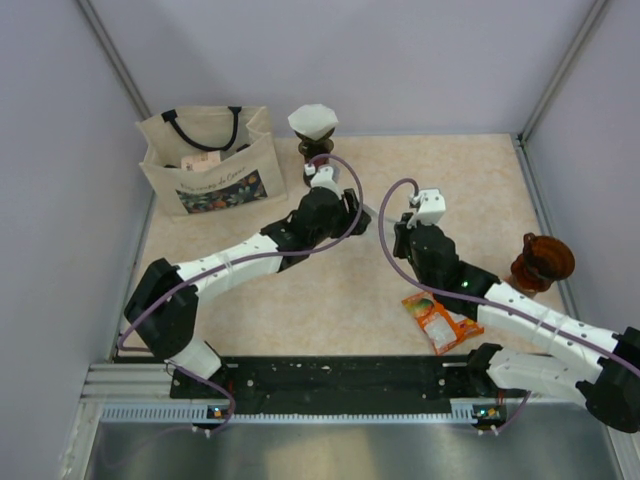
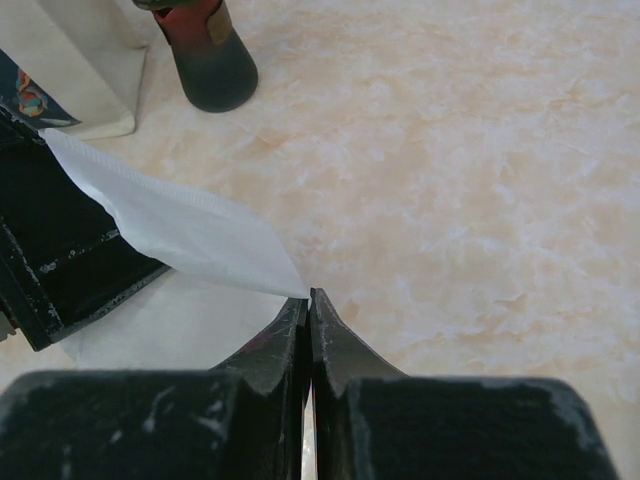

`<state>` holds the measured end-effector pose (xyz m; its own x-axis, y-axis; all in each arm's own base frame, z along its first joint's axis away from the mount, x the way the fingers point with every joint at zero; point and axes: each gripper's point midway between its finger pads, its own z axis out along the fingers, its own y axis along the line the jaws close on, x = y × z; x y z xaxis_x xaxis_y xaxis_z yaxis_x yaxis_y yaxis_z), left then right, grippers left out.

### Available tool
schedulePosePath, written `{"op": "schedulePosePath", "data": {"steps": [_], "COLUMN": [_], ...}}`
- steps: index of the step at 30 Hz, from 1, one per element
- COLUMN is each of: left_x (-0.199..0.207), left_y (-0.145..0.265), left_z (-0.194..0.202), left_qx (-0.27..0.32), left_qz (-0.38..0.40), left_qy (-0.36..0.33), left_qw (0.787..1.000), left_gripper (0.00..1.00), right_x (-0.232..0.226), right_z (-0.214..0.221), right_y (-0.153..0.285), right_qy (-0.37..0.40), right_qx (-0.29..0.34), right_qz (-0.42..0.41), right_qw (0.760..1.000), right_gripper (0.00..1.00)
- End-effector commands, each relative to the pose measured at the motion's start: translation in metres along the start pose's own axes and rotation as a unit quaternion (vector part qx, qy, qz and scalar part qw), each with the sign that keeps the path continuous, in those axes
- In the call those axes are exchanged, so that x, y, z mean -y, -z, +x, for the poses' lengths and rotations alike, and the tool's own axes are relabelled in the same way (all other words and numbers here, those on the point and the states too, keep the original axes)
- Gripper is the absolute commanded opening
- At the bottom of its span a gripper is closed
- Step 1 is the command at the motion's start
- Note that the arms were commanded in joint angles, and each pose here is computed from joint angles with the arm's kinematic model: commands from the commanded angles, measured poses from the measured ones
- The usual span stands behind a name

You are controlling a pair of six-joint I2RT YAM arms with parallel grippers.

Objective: Place the coffee filter in the dripper

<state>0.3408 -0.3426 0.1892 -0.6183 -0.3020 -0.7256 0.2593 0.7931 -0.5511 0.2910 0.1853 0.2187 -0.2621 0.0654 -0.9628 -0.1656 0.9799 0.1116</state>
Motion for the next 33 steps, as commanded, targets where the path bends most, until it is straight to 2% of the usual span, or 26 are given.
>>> {"op": "schedulePosePath", "data": {"steps": [1, 6, 9, 12, 15, 18, 22, 27, 33], "left_x": [-0.008, -0.011, -0.009, -0.006, 0.002, 0.004, 0.005, 0.009, 0.008], "left_y": [0.009, 0.008, 0.010, 0.011, 0.011, 0.012, 0.015, 0.017, 0.015], "left_z": [-0.023, -0.024, -0.025, -0.025, -0.024, -0.012, -0.007, 0.000, 0.006], "left_qx": [0.038, 0.038, 0.040, 0.037, 0.028, -0.007, -0.029, -0.047, -0.062], "left_qz": [-0.024, -0.031, -0.029, -0.022, -0.005, -0.004, -0.014, -0.008, -0.011], "left_qy": [-0.010, -0.017, -0.017, -0.019, -0.017, -0.022, -0.041, -0.052, -0.066], "left_qw": [0.999, 0.999, 0.999, 0.999, 0.999, 1.000, 0.999, 0.997, 0.996], "left_gripper": [0.59, 0.42, 0.38, 0.30, 0.24, 0.18, 0.17, 0.17, 0.17], "right_x": [0.013, 0.013, 0.017, 0.014, -0.005, -0.021, -0.027, -0.044, -0.057], "right_z": [-0.002, -0.004, -0.002, -0.001, 0.000, -0.006, -0.009, -0.005, -0.006], "right_y": [0.003, 0.003, 0.002, 0.001, 0.000, -0.003, -0.011, -0.018, -0.023], "right_qy": [-0.021, -0.035, -0.041, -0.035, 0.000, 0.027, 0.063, 0.099, 0.081], "right_qx": [0.004, 0.003, 0.000, -0.002, -0.006, 0.006, 0.003, -0.009, -0.011], "right_qz": [0.024, 0.023, 0.030, 0.017, -0.042, -0.086, -0.090, -0.129, -0.146], "right_qw": [0.999, 0.999, 0.999, 0.999, 0.999, 0.996, 0.994, 0.987, 0.986], "right_gripper": [0.00, 0.00, 0.00, 0.01, 0.18, 0.36, 0.45, 0.46, 0.48]}}
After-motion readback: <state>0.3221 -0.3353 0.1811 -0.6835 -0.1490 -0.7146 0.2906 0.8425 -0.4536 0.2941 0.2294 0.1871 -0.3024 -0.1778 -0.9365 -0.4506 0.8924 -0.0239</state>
